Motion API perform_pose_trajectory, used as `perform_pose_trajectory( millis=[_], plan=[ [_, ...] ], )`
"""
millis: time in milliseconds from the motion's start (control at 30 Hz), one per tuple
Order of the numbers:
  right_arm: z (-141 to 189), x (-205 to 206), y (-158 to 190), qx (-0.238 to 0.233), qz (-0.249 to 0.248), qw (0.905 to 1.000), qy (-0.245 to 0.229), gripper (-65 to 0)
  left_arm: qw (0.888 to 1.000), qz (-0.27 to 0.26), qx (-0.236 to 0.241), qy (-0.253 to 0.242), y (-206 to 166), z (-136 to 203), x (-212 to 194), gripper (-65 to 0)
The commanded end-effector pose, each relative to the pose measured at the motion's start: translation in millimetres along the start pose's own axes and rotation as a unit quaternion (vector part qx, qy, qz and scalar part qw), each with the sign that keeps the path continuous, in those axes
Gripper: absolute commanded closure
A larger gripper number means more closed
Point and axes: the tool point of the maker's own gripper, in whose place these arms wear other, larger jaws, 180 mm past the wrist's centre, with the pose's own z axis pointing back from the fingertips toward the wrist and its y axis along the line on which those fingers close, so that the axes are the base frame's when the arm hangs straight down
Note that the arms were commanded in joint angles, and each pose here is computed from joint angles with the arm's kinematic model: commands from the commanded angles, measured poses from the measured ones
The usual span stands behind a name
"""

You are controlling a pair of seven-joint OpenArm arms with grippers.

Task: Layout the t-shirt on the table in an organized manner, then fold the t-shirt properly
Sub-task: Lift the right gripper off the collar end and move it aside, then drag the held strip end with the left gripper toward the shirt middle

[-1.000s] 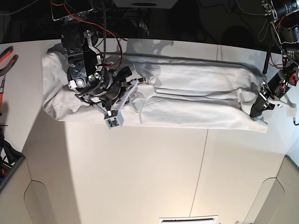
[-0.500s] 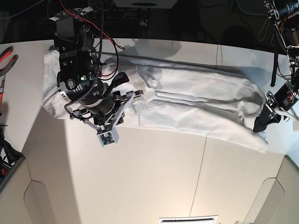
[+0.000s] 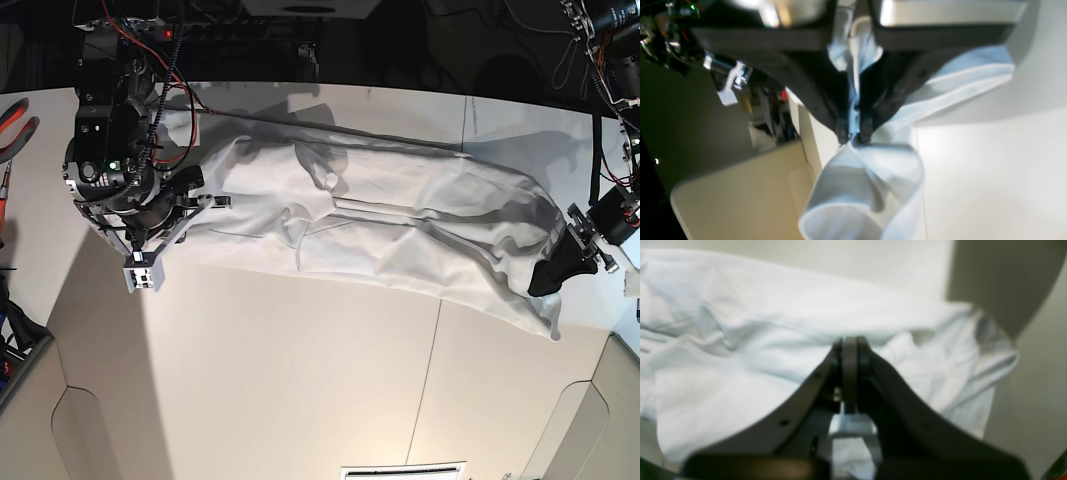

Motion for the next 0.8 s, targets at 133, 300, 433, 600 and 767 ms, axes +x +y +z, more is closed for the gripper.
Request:
perform_pose_trajectory(
  millis=[133,300,433,600,767],
  plan=[
    [4.5,0.7,-5.9,0.009,-0.013,0.9998,-0.013,0.0,0.999,-0.009,-0.031,-0.018,-17.4,-8.6,7.4,0.0],
    [4.5,-1.5,-5.2,0.01,-0.01,0.9998,-0.011,0.0,0.998,-0.026,-0.05,0.013,-34.0,-22.8,-10.5,0.0],
    [4.5,-0.8,-5.1,0.01,-0.01,0.9998,-0.013,0.0,0.995,-0.053,-0.073,0.052,-55.6,-36.4,-30.4,0.0],
    [4.5,-0.3,-5.1,0.01,-0.01,0.9998,-0.014,0.0,0.99,-0.06,-0.109,0.062,-81.8,-54.6,-46.4,0.0],
    [4.4,0.3,-5.1,0.01,-0.01,0.9998,-0.016,0.0,0.986,-0.041,-0.142,0.082,-100.7,-74.6,-74.8,0.0]
  ],
)
